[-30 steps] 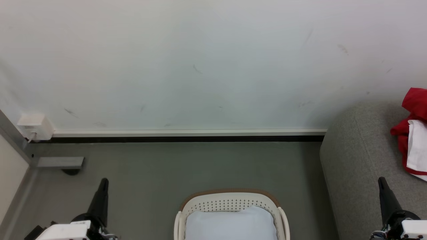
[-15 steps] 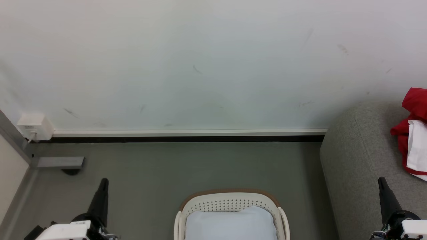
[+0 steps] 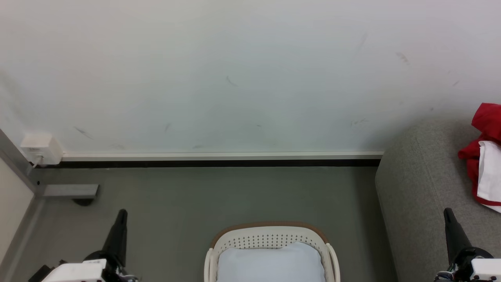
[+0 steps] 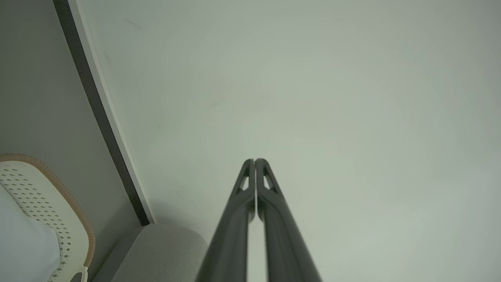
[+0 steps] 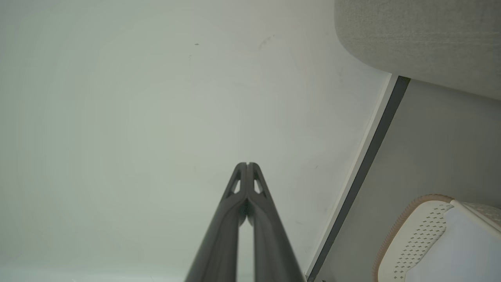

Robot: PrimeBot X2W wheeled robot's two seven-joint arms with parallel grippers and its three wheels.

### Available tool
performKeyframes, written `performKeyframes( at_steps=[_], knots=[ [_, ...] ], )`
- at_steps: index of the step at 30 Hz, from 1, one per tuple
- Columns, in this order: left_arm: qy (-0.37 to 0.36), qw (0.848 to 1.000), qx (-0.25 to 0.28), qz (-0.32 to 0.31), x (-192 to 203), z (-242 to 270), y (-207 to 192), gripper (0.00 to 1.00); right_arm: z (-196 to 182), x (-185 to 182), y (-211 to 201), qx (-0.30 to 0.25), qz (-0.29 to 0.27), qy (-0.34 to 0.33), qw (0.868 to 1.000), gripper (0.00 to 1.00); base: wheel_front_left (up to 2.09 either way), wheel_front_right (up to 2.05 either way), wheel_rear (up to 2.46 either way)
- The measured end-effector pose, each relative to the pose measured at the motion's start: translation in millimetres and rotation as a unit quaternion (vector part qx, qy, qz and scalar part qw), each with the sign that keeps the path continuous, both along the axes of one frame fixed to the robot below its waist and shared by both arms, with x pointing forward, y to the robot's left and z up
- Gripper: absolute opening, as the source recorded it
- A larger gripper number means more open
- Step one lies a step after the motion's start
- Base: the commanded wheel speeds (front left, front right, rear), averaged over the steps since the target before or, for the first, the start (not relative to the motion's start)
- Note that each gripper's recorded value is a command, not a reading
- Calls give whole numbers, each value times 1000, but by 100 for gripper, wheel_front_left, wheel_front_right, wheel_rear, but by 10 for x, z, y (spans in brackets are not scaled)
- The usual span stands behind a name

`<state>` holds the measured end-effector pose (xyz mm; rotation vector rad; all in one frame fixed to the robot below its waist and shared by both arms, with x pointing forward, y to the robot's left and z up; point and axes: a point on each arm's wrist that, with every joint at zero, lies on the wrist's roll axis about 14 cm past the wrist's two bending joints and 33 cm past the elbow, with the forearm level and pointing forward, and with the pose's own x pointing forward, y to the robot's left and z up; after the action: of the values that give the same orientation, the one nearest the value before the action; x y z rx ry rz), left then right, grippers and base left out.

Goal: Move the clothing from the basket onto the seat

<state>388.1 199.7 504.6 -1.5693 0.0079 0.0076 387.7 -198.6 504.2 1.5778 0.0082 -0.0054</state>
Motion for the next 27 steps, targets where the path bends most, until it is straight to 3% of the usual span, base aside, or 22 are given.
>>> performKeyframes(
  at_steps=[27],
  knots=[
    [0,1000,0,0,0,0,0,0,0,0,0,0,0,0,1000,0,0,0,0]
  ],
)
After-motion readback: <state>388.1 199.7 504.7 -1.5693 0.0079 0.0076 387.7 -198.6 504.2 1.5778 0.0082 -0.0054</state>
